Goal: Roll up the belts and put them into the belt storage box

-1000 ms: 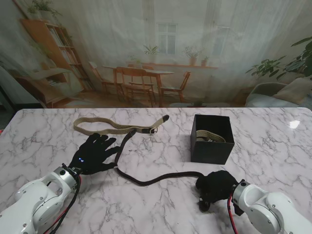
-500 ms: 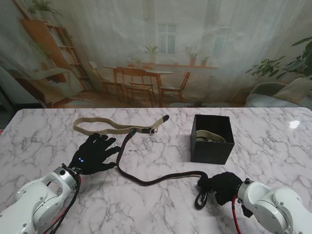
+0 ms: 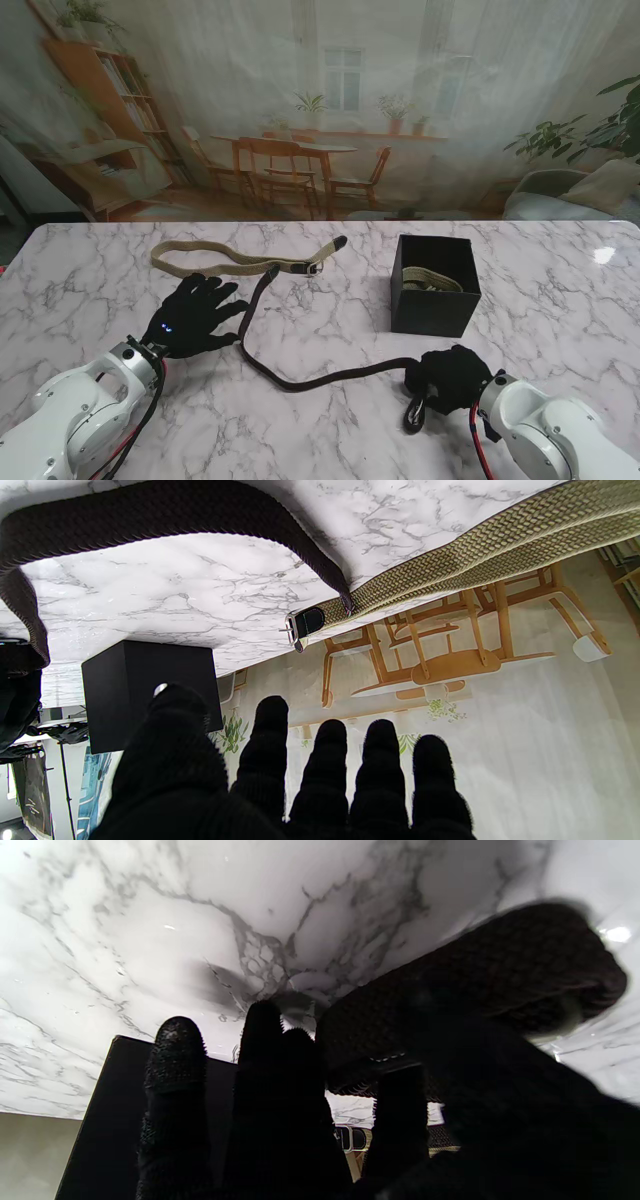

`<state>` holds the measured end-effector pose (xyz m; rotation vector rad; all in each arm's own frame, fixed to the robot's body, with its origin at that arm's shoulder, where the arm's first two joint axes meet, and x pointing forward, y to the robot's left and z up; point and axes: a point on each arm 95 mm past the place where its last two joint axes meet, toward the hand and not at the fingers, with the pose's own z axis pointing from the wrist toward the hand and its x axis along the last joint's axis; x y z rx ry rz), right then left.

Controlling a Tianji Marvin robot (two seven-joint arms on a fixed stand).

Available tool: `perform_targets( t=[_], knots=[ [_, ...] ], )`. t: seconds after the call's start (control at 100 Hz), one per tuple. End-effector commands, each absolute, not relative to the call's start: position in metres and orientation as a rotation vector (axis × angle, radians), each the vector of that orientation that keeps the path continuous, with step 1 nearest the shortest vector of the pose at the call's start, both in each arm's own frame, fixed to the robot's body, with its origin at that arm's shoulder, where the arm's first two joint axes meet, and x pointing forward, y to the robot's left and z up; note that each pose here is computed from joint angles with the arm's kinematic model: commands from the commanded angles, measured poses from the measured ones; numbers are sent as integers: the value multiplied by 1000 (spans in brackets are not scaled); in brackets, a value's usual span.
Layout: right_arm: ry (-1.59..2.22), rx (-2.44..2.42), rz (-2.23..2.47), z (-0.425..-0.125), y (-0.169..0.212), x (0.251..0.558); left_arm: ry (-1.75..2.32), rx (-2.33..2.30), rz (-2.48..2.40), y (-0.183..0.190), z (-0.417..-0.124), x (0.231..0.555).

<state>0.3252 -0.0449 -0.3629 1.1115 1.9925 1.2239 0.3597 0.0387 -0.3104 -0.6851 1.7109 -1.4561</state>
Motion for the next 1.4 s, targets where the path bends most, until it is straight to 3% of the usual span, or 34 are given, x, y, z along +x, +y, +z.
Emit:
perform_targets(
  t=[0.0,1.39],
  knots=[
    [1999,1129,1208,-372,-46,320,1725,-693,-1450,38,-313,359],
    [1765,1116,1417,-391,-37,329,1732,-686,-1452,38,-313,359]
  ],
)
